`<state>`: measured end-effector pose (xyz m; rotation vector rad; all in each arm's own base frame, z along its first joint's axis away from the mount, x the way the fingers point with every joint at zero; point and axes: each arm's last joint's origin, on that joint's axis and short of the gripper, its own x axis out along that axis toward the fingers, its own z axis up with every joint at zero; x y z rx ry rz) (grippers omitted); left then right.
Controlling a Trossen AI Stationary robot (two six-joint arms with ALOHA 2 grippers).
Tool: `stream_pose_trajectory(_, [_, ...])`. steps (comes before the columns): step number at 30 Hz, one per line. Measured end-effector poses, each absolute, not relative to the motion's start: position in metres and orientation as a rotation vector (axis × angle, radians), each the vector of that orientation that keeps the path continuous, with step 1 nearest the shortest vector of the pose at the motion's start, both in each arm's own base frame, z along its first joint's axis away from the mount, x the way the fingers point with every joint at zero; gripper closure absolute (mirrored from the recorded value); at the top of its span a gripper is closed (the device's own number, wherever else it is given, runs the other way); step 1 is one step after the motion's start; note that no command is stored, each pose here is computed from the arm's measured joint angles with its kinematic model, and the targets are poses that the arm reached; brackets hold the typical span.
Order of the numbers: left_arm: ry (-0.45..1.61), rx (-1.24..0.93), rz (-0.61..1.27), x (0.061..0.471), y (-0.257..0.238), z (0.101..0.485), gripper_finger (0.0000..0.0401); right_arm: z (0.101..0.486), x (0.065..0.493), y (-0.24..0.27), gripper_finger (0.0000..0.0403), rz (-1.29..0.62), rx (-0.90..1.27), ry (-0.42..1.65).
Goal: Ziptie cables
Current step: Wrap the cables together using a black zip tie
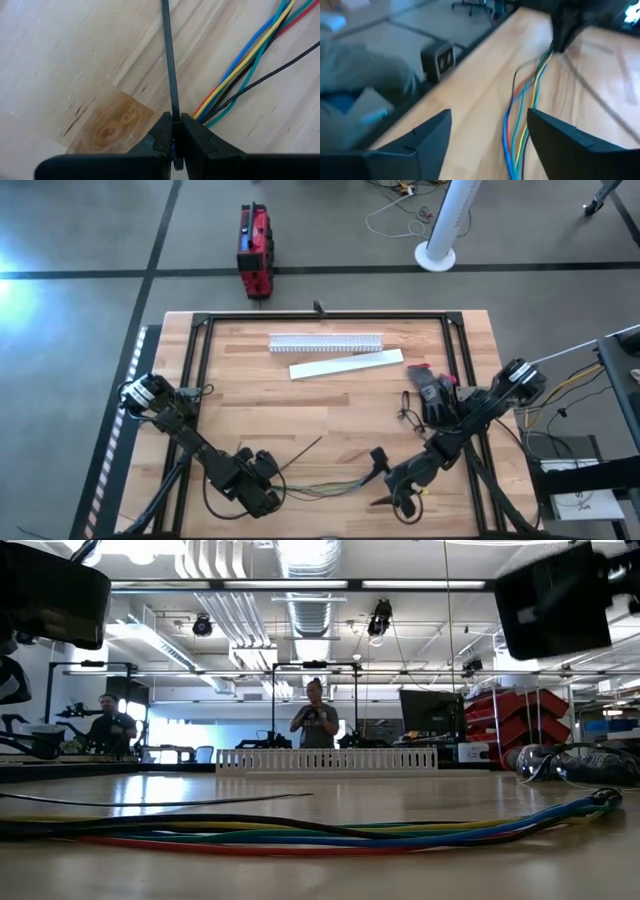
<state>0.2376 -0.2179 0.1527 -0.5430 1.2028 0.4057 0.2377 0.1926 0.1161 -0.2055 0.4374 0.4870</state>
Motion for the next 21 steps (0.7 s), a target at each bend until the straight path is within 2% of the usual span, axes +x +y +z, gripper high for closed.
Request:
stream_pose_trajectory(4, [1.203,-0.545,0.407,0.238,-0.218,0.153,0.0392,0.097,0.239,0.190,0.0124,0.490,-0.246,0.422])
stream_pose_trajectory(8, [1.200,-0.552,0.407,0.238,-0.218,0.153,0.0392,0.076,0.240,0.180,0.0122,0.469,-0.224,0.337])
stream_pose_trajectory(17, [1.196,-0.564,0.409,0.238,-0.218,0.153,0.0392,0.027,0.252,0.160,0.0146,0.430,-0.077,0.412])
stream_pose_trajectory(21, [1.190,-0.595,0.432,0.239,-0.218,0.153,0.0392,0.017,0.252,0.159,0.0170,0.284,-0.061,0.441])
